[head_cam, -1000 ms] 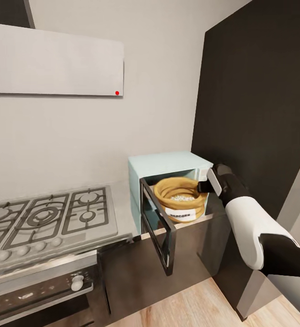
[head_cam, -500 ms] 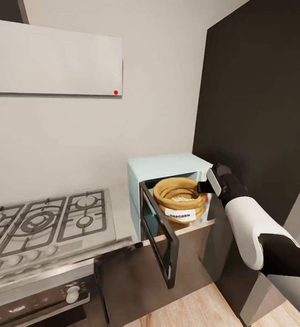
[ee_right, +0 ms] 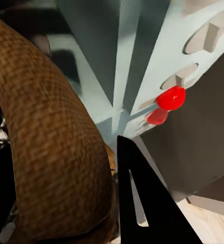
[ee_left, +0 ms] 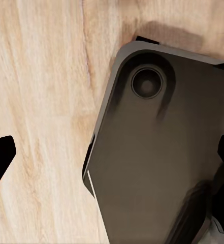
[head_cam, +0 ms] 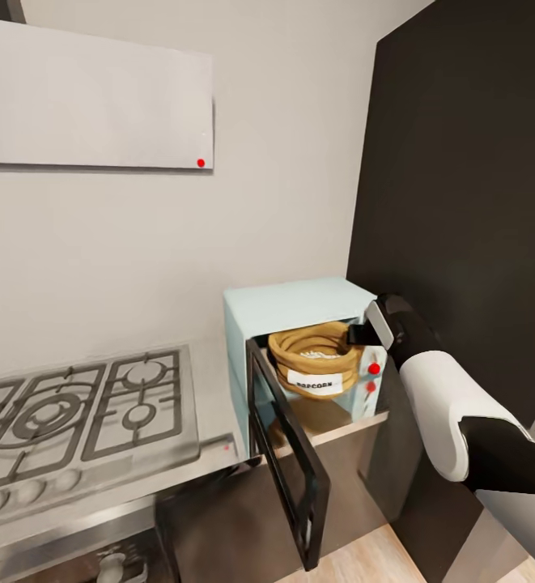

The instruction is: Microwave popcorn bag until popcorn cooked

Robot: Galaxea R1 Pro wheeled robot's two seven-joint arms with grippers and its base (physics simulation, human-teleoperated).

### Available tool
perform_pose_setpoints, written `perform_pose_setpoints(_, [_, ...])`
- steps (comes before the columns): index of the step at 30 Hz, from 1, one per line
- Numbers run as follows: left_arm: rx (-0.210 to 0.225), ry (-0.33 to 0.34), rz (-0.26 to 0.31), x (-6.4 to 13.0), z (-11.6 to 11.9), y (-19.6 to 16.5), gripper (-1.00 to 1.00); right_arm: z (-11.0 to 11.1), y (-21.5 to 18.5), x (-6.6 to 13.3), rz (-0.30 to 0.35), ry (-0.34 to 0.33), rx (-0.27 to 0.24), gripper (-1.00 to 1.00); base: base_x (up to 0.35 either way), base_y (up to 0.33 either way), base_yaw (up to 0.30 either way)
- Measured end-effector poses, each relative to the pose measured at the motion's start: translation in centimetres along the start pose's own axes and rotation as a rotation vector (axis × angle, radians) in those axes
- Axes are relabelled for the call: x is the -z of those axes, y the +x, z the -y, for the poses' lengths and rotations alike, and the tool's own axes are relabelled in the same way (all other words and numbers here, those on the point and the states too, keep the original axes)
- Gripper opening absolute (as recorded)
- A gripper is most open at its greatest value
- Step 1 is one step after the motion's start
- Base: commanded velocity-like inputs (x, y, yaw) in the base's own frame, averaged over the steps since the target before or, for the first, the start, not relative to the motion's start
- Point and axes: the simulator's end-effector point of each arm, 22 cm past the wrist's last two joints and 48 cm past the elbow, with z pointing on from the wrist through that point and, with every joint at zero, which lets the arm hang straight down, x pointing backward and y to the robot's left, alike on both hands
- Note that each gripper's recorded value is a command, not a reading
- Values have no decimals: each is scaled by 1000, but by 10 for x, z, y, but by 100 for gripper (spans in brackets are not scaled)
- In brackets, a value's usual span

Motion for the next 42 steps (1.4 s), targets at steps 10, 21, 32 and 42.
perform_pose_setpoints(10, [-1, 0, 1, 0, 0, 0, 100, -7, 3, -2, -9, -26, -11, -100, 173, 0, 0])
perform_pose_setpoints(21, [-3, 1, 2, 0, 1, 0, 100, -7, 3, -2, -10, -28, -14, -100, 5, 0, 0])
perform_pose_setpoints(32, [-4, 3, 2, 0, 2, 0, 100, -2, 2, -1, -7, -15, -14, -100, 0, 32, 0])
perform_pose_setpoints(42, [-3, 2, 2, 0, 2, 0, 100, 17, 1, -2, -7, 2, -43, -100, 0, 94, 0])
